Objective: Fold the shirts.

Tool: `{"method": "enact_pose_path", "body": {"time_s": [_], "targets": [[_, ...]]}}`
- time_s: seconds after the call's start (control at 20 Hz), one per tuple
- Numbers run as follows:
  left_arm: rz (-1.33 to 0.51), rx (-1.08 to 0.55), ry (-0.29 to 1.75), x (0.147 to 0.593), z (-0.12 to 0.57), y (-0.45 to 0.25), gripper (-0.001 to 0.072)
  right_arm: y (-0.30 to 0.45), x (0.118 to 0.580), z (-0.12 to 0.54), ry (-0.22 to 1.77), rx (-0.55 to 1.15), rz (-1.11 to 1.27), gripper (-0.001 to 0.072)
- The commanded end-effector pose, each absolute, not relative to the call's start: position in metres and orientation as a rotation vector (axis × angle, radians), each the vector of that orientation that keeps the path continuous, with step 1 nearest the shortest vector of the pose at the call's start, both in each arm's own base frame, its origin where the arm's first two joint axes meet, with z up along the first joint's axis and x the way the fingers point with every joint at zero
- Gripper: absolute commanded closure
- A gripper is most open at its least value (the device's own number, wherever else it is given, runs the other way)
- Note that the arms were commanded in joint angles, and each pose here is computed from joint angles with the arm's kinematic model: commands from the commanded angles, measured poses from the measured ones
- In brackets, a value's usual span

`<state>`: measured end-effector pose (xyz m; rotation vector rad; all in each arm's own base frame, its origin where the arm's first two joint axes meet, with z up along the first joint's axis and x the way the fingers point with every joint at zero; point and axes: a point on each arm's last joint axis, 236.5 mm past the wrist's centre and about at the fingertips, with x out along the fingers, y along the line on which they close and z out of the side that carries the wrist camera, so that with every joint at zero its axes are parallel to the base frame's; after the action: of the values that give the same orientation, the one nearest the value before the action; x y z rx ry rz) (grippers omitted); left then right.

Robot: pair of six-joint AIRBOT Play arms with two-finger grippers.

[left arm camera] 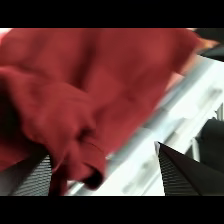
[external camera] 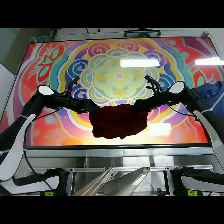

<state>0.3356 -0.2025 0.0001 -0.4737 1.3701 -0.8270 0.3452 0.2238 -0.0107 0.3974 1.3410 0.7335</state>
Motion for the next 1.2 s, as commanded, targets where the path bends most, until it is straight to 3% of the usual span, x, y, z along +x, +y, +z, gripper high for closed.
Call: {"method": "enact_pose_path", "body": {"time_s": [0.0, 0.3, 0.55, 0.6, 0.65, 0.75, 0.8, 1.1, 1.15], "targets": [[-0.839, -0.540, 1.470, 0.343, -0.015, -0.173, -0.0011, 0.207, 0.352, -0.017, 1.386, 0.431, 0.719, 0.0272], [-0.885, -0.575, 1.577, 0.310, -0.022, -0.175, -0.0010, 0.142, 0.318, -0.016, 1.482, 0.342, 0.637, 0.0275], [-0.776, -0.543, 1.474, 0.336, -0.057, -0.200, -0.0007, 0.134, 0.298, -0.070, 1.501, 0.400, 0.517, 0.0275], [-0.789, -0.541, 1.461, 0.340, -0.056, -0.210, 0.0048, 0.131, 0.299, -0.080, 1.486, 0.411, 0.478, 0.0275], [-0.809, -0.533, 1.456, 0.342, -0.053, -0.219, 0.0203, 0.127, 0.304, -0.086, 1.463, 0.417, 0.444, 0.0275], [-0.852, -0.505, 1.448, 0.347, -0.048, -0.235, 0.0674, 0.126, 0.321, -0.088, 1.396, 0.445, 0.402, 0.0275], [-0.871, -0.487, 1.439, 0.350, -0.044, -0.241, 0.0705, 0.128, 0.329, -0.087, 1.367, 0.474, 0.390, 0.0275], [-0.958, -0.426, 1.369, 0.364, -0.007, -0.260, 0.0704, 0.147, 0.341, -0.103, 1.351, 0.576, 0.436, 0.0288], [-0.976, -0.415, 1.357, 0.366, 0.001, -0.261, 0.0704, 0.151, 0.344, -0.107, 1.341, 0.592, 0.457, 0.0442]]}}
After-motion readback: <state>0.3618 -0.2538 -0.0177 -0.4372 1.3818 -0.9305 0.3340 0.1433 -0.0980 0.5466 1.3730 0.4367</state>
